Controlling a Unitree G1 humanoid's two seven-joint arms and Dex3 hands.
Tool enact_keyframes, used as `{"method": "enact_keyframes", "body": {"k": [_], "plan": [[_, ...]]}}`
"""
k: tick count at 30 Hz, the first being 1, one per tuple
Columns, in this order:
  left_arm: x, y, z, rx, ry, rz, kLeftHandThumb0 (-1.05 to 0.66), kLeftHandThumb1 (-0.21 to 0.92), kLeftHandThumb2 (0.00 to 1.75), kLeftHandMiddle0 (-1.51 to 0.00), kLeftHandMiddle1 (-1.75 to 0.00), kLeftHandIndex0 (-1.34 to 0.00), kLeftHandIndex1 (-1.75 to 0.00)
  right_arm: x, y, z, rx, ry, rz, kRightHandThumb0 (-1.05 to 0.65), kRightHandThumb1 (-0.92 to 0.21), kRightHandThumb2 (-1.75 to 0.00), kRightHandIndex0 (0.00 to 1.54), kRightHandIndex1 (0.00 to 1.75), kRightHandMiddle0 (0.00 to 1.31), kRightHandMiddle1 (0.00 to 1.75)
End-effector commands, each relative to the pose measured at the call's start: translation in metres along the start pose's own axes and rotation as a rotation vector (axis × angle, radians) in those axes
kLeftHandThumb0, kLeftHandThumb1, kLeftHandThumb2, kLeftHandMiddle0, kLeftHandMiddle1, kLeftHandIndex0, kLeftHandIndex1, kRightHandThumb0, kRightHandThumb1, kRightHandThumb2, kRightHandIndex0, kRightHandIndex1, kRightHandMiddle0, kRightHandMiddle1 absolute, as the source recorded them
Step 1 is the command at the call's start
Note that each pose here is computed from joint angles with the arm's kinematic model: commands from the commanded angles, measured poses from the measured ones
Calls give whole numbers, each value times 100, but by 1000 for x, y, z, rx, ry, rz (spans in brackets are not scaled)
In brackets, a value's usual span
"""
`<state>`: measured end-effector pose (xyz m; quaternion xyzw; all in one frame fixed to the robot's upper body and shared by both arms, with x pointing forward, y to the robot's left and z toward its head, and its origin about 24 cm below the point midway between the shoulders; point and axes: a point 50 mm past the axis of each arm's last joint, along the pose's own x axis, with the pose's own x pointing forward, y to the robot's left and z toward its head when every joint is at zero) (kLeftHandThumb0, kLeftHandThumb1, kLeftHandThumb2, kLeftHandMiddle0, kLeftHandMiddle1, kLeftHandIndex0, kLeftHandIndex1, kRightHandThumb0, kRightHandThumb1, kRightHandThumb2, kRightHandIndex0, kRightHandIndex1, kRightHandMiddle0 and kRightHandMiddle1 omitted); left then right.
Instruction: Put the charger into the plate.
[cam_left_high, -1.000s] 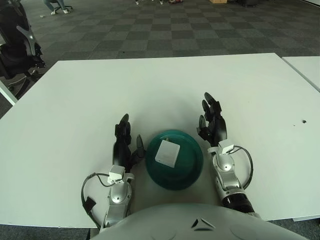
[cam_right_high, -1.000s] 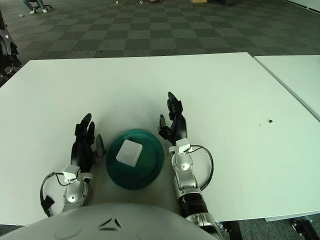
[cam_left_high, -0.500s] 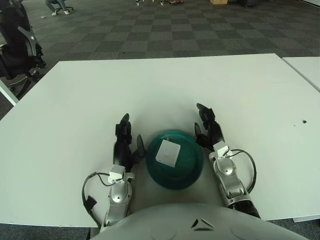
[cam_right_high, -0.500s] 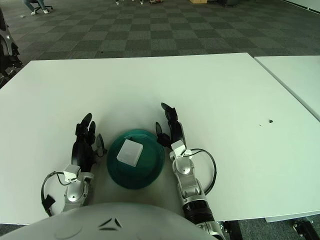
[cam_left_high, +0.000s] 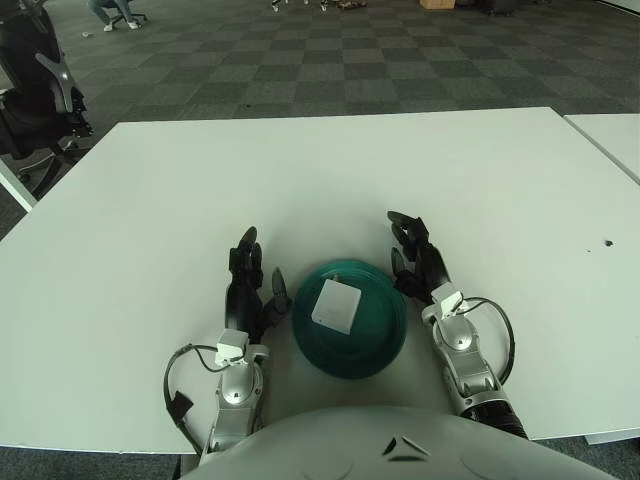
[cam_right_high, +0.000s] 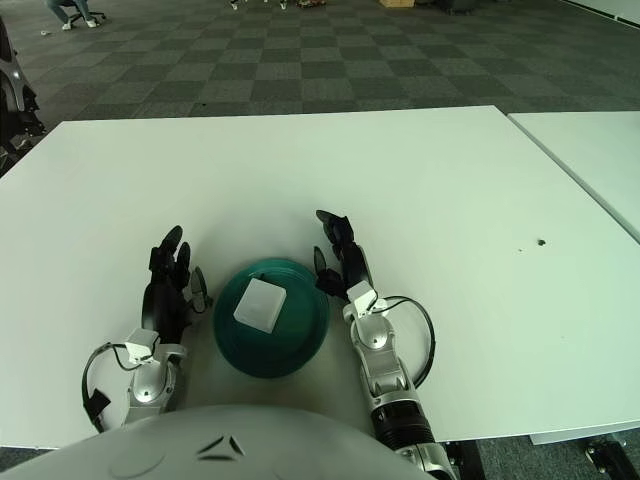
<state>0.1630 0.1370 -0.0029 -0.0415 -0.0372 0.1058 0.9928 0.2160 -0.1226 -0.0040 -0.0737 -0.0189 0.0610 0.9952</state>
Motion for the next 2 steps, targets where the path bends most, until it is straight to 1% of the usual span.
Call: {"method": "enact_keyframes", "body": {"k": [1,2], "plan": [[-7,5,-12,14,77,6,-74,92,100,-27,-1,0,-61,-27,-11,-39,-19,214,-16,-91,-92,-89,31,2,2,81],[-7,5,-12,13,77,5,-74,92,100,-27,-1,0,-61,-27,-11,-39,-17,215,-16,-90,-92,-89,31,2,2,82]]}}
